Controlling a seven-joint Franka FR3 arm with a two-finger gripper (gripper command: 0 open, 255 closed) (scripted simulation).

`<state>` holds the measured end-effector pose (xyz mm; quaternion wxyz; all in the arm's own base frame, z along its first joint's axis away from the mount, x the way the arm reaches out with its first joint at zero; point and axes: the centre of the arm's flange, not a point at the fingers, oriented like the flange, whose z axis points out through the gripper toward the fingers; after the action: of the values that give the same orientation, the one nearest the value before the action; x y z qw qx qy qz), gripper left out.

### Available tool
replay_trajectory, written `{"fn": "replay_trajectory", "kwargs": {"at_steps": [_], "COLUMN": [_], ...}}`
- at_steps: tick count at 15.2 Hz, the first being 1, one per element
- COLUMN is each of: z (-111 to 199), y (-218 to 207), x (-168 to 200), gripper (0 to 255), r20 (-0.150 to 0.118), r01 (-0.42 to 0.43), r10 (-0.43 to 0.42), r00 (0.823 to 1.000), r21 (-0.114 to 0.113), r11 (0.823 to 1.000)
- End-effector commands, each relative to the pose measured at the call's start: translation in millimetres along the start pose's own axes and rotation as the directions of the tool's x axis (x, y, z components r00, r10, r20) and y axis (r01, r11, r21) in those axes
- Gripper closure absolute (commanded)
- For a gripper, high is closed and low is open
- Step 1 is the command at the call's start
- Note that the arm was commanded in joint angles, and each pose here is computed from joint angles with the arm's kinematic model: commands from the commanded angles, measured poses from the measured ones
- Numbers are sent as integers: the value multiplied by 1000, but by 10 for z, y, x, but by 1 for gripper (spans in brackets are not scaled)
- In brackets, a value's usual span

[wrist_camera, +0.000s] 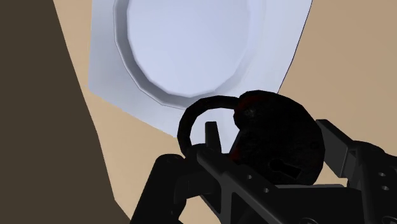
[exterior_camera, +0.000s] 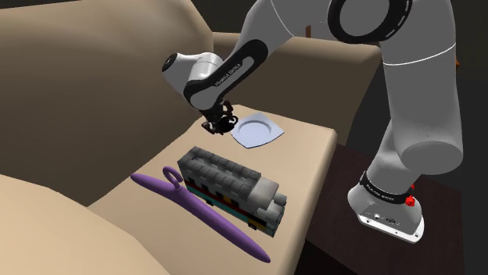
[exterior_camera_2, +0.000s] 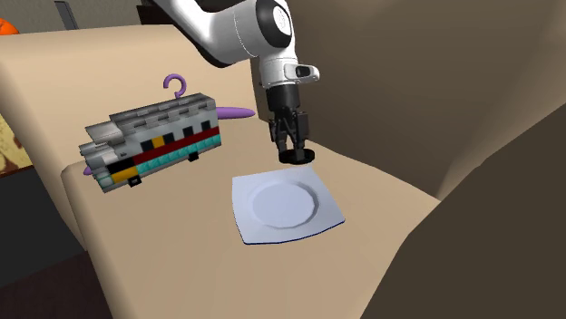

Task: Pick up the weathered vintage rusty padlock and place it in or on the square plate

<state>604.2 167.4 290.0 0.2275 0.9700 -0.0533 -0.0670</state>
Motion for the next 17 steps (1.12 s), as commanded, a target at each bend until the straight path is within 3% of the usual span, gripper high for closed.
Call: {"fn": "replay_trajectory", "kwargs": {"at_steps": [1, 13, 17], "z": [-98, -660, -531], "y": [52, 336, 581], "x": [-12, -79, -363], "gripper": [255, 255, 255], "r20": [0, 0, 0], "r01": [0, 0, 0], "r10": [0, 0, 0], "r00": [1000, 1000, 1000], "r21": [0, 0, 0], "r11": [1000, 1000, 1000]}}
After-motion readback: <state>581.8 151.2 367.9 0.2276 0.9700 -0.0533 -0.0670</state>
